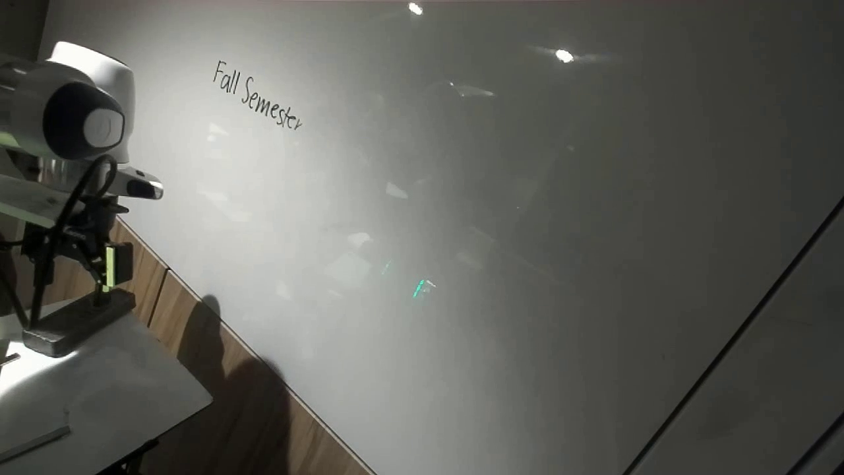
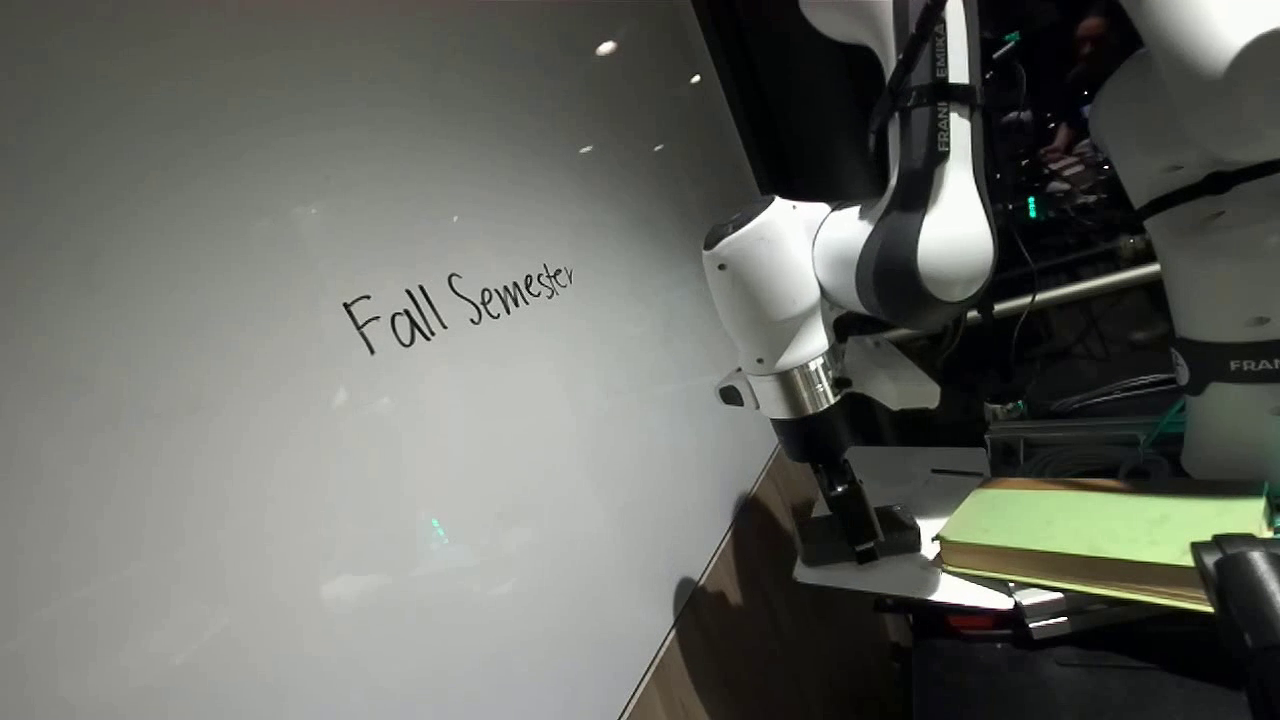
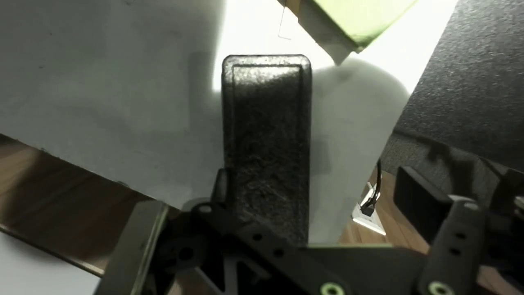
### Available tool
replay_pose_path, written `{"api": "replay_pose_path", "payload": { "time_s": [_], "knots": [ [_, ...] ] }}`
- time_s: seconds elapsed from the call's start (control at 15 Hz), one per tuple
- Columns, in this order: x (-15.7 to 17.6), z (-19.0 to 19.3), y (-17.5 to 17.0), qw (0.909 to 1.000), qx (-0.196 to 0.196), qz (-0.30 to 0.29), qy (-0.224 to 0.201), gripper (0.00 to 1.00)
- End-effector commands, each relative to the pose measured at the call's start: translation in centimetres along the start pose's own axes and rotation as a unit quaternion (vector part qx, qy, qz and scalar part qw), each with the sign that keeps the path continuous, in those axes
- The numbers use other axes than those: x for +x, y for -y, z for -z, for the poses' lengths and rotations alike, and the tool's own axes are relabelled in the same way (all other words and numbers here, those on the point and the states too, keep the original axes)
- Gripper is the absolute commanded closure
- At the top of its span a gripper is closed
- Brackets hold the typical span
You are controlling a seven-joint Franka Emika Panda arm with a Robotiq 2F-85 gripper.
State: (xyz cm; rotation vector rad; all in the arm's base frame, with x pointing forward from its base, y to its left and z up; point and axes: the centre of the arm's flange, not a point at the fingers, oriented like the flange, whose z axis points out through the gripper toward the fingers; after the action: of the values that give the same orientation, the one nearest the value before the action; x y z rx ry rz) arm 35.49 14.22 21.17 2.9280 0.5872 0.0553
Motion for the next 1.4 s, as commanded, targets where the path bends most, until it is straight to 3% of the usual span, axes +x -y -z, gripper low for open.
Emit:
{"api": "replay_pose_path", "payload": {
  "time_s": [0.0, 0.27, 0.6, 1.0, 1.33],
  "knots": [
    [-7.5, -0.5, -1.5, 0.9989, -0.035, -0.001, -0.033, 0.00],
    [-8.2, -0.3, -1.6, 0.9978, -0.054, 0.008, -0.038, 0.00],
    [-9.1, -1.5, 0.8, 0.9989, -0.042, 0.007, -0.018, 0.00],
    [-10.2, -2.1, 2.9, 0.9989, -0.037, 0.008, -0.025, 0.00],
    [-9.5, -0.5, 1.0, 0.9973, -0.055, -0.011, -0.048, 0.00]
  ]
}}
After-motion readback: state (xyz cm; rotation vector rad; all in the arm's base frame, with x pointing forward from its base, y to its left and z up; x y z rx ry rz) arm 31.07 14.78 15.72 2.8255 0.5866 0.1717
